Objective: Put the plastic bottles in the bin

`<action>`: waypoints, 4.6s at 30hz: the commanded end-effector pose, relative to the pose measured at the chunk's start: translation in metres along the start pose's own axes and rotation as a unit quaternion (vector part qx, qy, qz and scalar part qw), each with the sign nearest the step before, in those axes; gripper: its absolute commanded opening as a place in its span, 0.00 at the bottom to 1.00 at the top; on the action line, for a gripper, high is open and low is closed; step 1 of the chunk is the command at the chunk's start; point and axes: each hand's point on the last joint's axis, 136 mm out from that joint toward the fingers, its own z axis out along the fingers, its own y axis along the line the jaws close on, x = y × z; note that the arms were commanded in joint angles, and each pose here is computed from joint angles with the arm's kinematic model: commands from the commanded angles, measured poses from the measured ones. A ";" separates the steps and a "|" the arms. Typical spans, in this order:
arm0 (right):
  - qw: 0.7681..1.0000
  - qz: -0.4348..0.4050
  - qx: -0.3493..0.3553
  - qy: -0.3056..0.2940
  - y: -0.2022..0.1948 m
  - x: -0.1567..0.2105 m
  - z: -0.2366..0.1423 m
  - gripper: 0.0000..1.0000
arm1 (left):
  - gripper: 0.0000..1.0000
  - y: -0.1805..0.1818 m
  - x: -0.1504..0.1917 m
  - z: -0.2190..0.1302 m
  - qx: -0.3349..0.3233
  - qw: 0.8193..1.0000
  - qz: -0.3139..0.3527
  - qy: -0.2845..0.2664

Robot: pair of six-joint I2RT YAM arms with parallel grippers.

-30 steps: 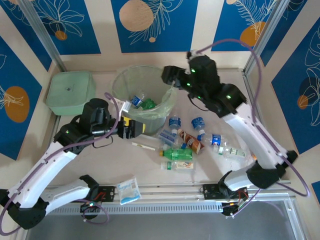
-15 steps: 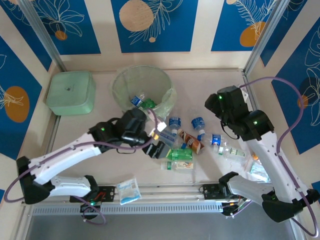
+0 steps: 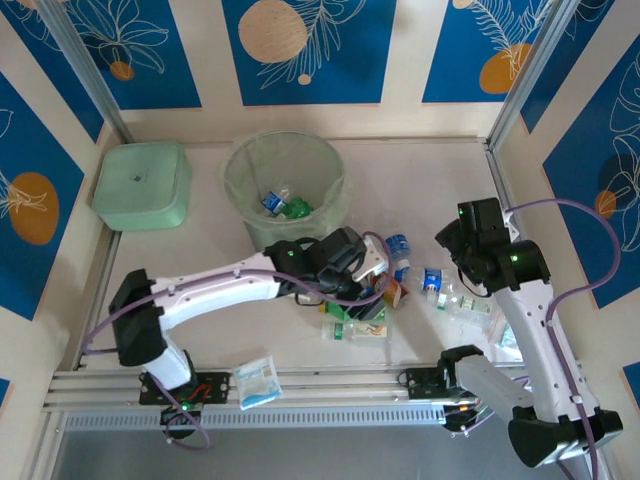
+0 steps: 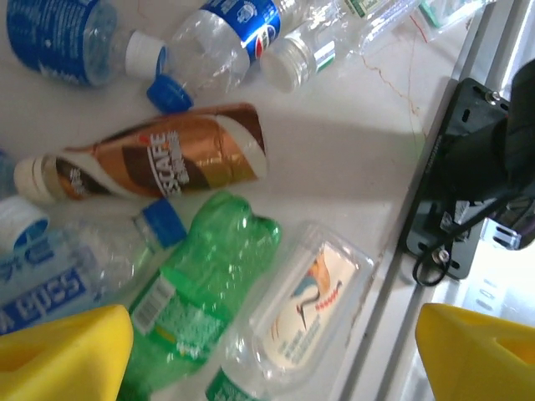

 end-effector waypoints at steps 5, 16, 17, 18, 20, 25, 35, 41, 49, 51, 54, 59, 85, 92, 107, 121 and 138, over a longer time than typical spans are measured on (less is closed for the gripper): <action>1.000 0.018 -0.014 0.017 -0.012 0.006 -0.005 0.76 | 0.87 0.013 -0.037 0.042 -0.044 0.998 0.036 -0.015; 0.999 0.024 -0.027 0.026 -0.016 0.007 -0.010 0.78 | 0.99 0.054 -0.087 0.095 -0.194 0.978 -0.079 0.014; 0.999 0.026 -0.026 0.026 -0.017 0.007 -0.012 0.78 | 0.99 0.058 -0.087 0.098 -0.206 0.974 -0.091 0.018; 0.999 0.030 -0.023 0.023 -0.020 0.005 -0.014 0.78 | 0.99 0.061 -0.087 0.101 -0.216 0.971 -0.103 0.022; 0.999 0.045 -0.009 0.016 -0.029 0.002 -0.018 0.78 | 0.99 0.063 -0.089 0.106 -0.220 0.967 -0.126 0.027; 0.996 0.085 -0.003 -0.006 -0.043 -0.008 -0.034 0.78 | 0.99 0.078 -0.083 0.117 -0.215 0.955 -0.202 0.030; 0.993 0.075 -0.085 -0.035 -0.030 -0.011 -0.055 0.77 | 0.99 0.114 -0.079 0.137 -0.217 0.944 -0.249 0.024; 0.994 0.059 -0.092 -0.027 -0.024 -0.010 -0.054 0.77 | 1.00 0.105 -0.081 0.137 -0.195 0.951 -0.237 0.030; 0.995 0.054 -0.080 -0.016 -0.023 -0.012 -0.049 0.78 | 0.96 0.045 -0.093 0.061 -0.176 0.972 -0.156 -0.007; 0.995 0.054 -0.082 -0.016 -0.022 -0.012 -0.050 0.78 | 0.96 0.037 -0.076 0.036 -0.170 0.974 -0.150 -0.013; 0.995 0.055 -0.083 -0.015 -0.022 -0.013 -0.049 0.79 | 0.96 0.034 -0.043 0.003 -0.160 0.977 -0.143 -0.014; 0.995 0.062 -0.083 0.012 -0.020 -0.005 -0.034 0.79 | 1.00 0.007 0.018 -0.027 -0.058 0.994 -0.091 0.000; 0.991 0.077 -0.079 0.077 -0.022 0.023 -0.004 0.78 | 0.98 -0.014 0.104 0.053 0.056 0.990 0.041 0.120; 0.990 0.081 -0.079 0.084 -0.022 0.027 0.002 0.78 | 0.96 -0.024 0.106 0.058 0.067 0.989 0.050 0.123; 0.989 0.084 -0.074 0.094 -0.027 0.035 0.010 0.78 | 0.91 -0.024 0.103 0.079 0.032 0.988 0.083 0.128; 0.989 0.087 -0.076 0.089 -0.026 0.032 0.008 0.77 | 0.71 -0.018 0.113 0.093 -0.014 0.983 0.111 0.147; 0.990 0.088 -0.079 0.080 -0.024 0.027 0.003 0.78 | 0.54 -0.030 0.095 0.064 -0.015 0.986 0.125 0.110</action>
